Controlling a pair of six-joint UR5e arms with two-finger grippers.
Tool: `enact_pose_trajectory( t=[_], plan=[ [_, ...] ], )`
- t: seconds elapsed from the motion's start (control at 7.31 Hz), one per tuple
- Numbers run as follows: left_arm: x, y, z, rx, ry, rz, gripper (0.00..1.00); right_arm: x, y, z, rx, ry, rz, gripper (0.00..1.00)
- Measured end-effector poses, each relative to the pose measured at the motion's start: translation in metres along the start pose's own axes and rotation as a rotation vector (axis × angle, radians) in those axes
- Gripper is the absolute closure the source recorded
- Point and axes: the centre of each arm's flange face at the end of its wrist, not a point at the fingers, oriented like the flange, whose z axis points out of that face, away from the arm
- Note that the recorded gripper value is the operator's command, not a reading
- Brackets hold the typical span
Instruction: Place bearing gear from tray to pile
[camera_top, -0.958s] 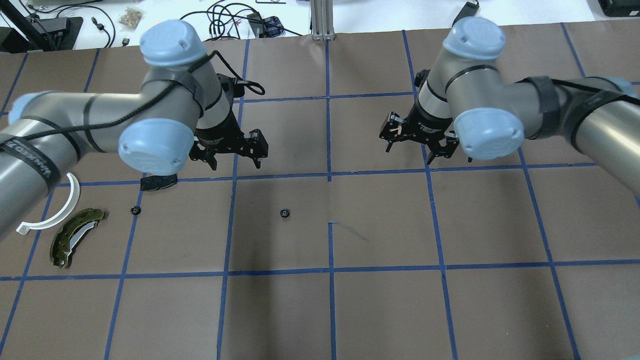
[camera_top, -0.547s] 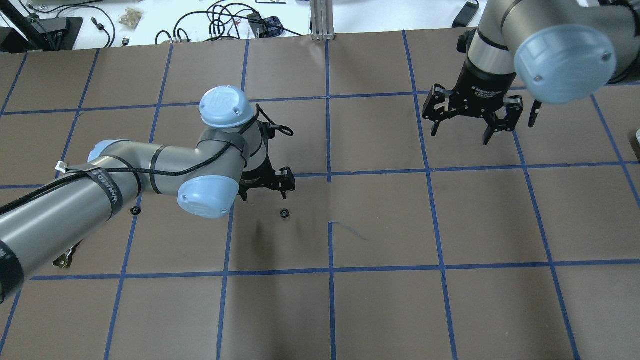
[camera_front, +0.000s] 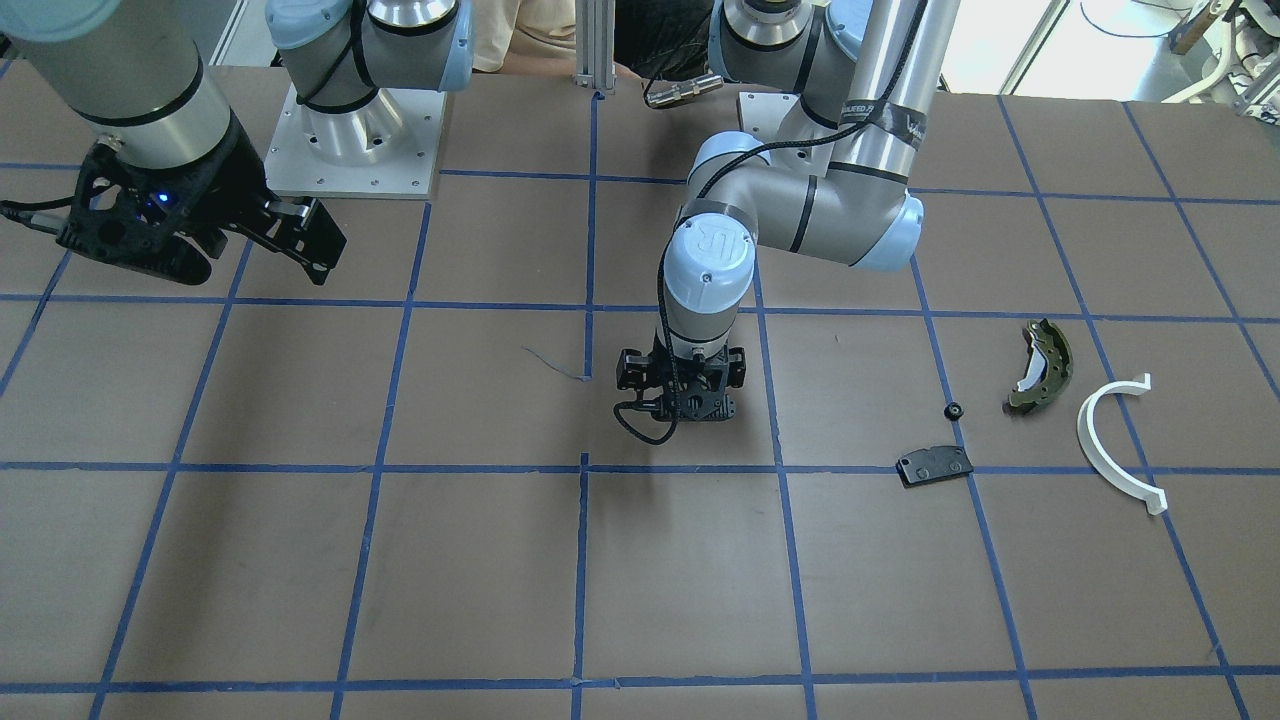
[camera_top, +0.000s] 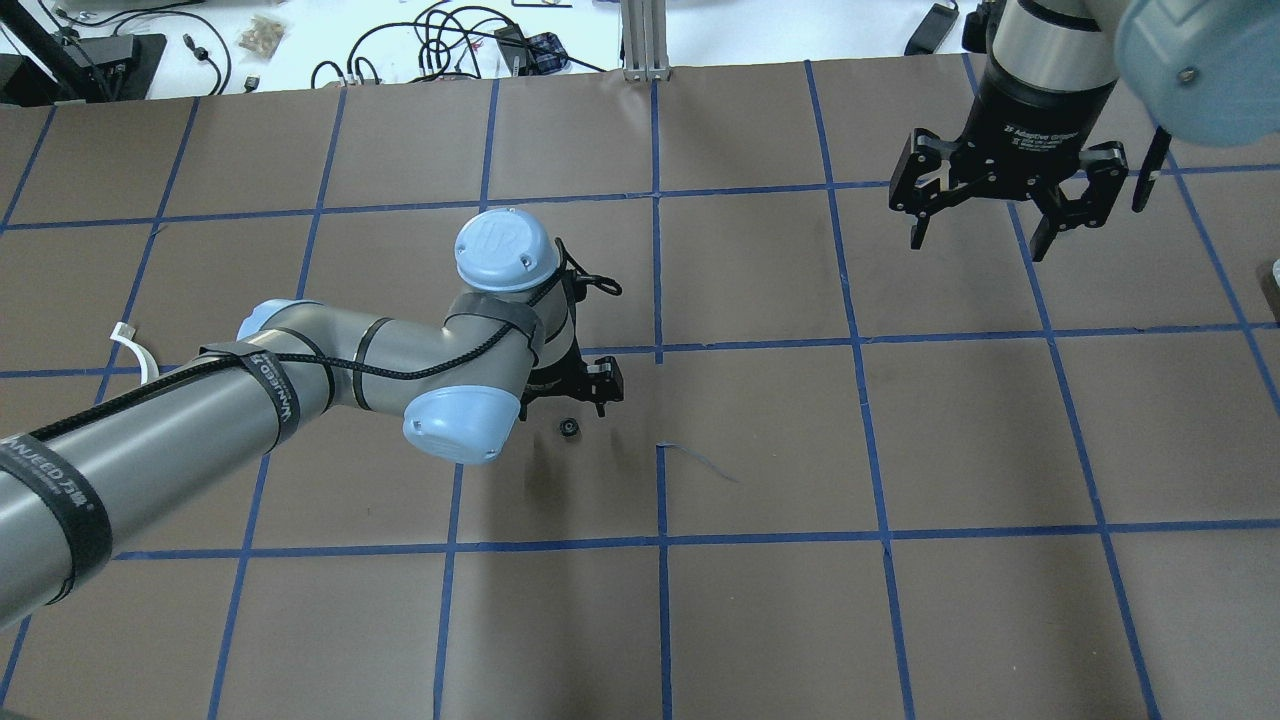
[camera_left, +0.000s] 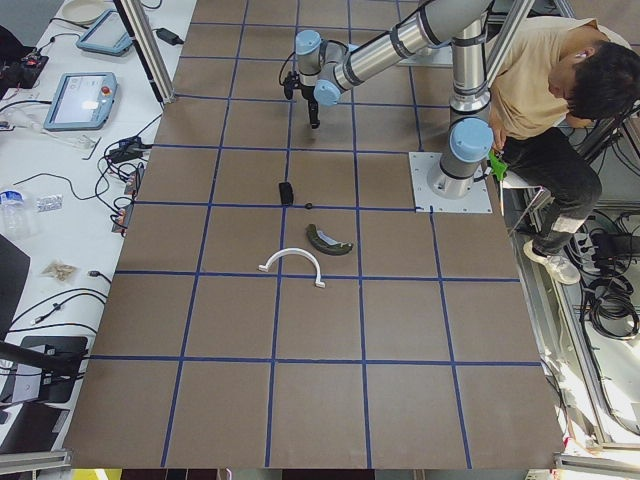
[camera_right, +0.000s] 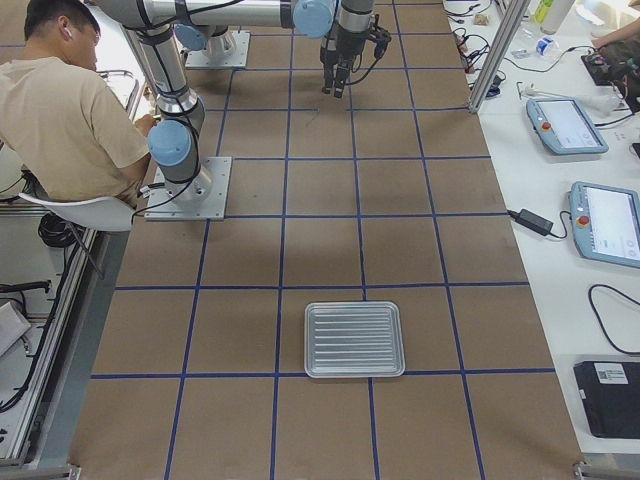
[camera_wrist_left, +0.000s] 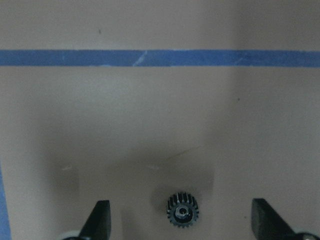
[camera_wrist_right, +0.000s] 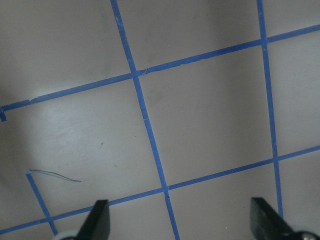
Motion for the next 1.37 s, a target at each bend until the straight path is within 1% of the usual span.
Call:
enact_pose_trajectory(
  t=[0.14,0.27,0.41,0.55,0.82,0.96,1.09,1.23,1.37],
  plan=[
    [0.001,0.001,0.002,-0.004,-0.002,0.004,0.67,-0.001,0.004,-0.004,0.006,-0.001,-0.005,0.00],
    [0.001,0.001,0.004,-0.007,-0.003,0.010,0.75,-0.005,0.007,-0.005,0.010,-0.001,-0.015,0.00],
    [0.002,0.002,0.005,-0.009,-0.004,0.013,0.88,-0.011,0.011,-0.005,0.014,0.003,-0.030,0.00],
    [0.002,0.002,0.005,-0.009,-0.003,0.015,0.96,-0.018,0.013,-0.005,0.016,0.009,-0.043,0.00],
    [0.000,-0.001,0.002,-0.001,-0.001,0.014,0.94,-0.021,0.014,-0.002,0.010,0.005,-0.050,0.00],
    [-0.001,-0.007,-0.008,0.018,0.004,0.009,0.85,-0.020,0.014,-0.002,0.008,0.006,-0.050,0.00],
    [-0.006,-0.016,-0.023,0.043,0.009,-0.006,0.88,-0.019,0.013,-0.002,0.009,0.008,-0.048,0.00],
    [-0.031,-0.032,-0.036,0.046,0.006,-0.025,0.88,-0.019,0.013,-0.001,0.006,0.008,-0.047,0.00],
    [-0.075,-0.051,-0.041,0.026,0.002,-0.021,0.89,-0.019,0.013,0.000,0.003,0.007,-0.048,0.00]
  ],
)
